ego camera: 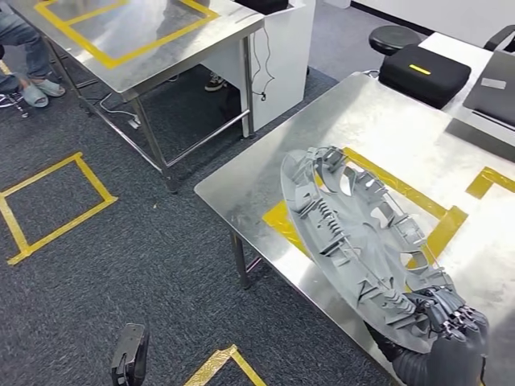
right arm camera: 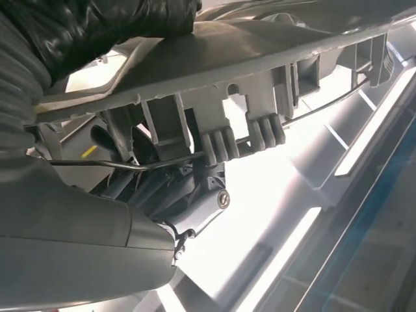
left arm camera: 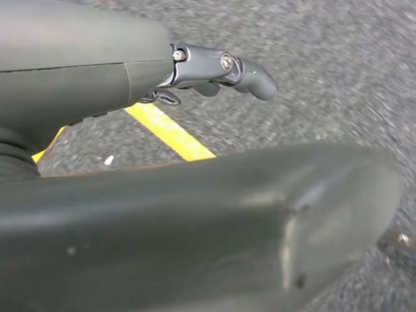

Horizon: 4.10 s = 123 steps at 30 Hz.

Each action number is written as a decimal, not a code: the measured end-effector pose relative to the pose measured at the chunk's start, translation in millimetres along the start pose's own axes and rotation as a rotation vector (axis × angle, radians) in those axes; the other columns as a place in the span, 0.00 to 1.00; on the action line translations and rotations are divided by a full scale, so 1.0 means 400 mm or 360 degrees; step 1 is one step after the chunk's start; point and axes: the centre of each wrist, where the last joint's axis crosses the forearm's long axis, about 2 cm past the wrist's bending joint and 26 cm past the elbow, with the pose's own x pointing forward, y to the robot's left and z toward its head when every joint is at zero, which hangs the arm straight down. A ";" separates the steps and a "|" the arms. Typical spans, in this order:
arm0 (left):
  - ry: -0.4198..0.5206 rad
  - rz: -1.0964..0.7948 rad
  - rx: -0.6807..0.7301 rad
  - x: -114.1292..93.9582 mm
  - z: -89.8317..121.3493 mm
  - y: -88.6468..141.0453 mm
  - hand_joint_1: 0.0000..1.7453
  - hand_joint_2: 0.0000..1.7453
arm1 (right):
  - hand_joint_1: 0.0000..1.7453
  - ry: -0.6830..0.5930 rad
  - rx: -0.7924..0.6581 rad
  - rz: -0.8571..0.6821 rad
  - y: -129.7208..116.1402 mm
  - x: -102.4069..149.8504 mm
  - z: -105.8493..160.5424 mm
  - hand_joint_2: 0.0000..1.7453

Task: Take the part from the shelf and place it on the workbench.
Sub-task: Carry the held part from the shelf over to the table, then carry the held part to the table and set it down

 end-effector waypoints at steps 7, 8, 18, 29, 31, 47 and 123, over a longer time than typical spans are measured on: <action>-0.0009 0.0002 -0.0004 0.006 -0.002 -0.003 0.00 0.00 | 1.00 0.0004 0.0006 -0.0002 0.000 0.002 0.004 1.00; -0.0007 0.0002 -0.0004 0.005 -0.002 -0.003 0.00 0.00 | 1.00 0.0004 0.0006 -0.0002 0.000 0.002 0.004 1.00; -0.0009 0.0001 -0.0005 0.006 -0.002 -0.007 0.00 0.00 | 1.00 0.0008 0.0004 0.0005 -0.003 0.001 0.005 1.00; -0.0012 0.0007 -0.0003 0.004 -0.001 -0.007 0.00 0.00 | 1.00 0.0004 -0.0013 0.0016 -0.010 -0.004 0.002 1.00; -0.0012 0.0004 0.0000 0.003 -0.001 -0.004 0.00 0.00 | 1.00 0.0000 -0.0014 0.0019 -0.011 -0.005 0.001 1.00; -0.0020 0.0000 -0.0014 0.008 -0.001 -0.018 0.00 0.00 | 1.00 0.0121 0.0034 0.0006 -0.020 -0.022 0.005 1.00; -0.0020 -0.0091 -0.0129 0.064 -0.021 -0.031 0.00 0.00 | 0.74 0.0509 0.1756 0.0280 0.264 -0.539 -0.247 1.00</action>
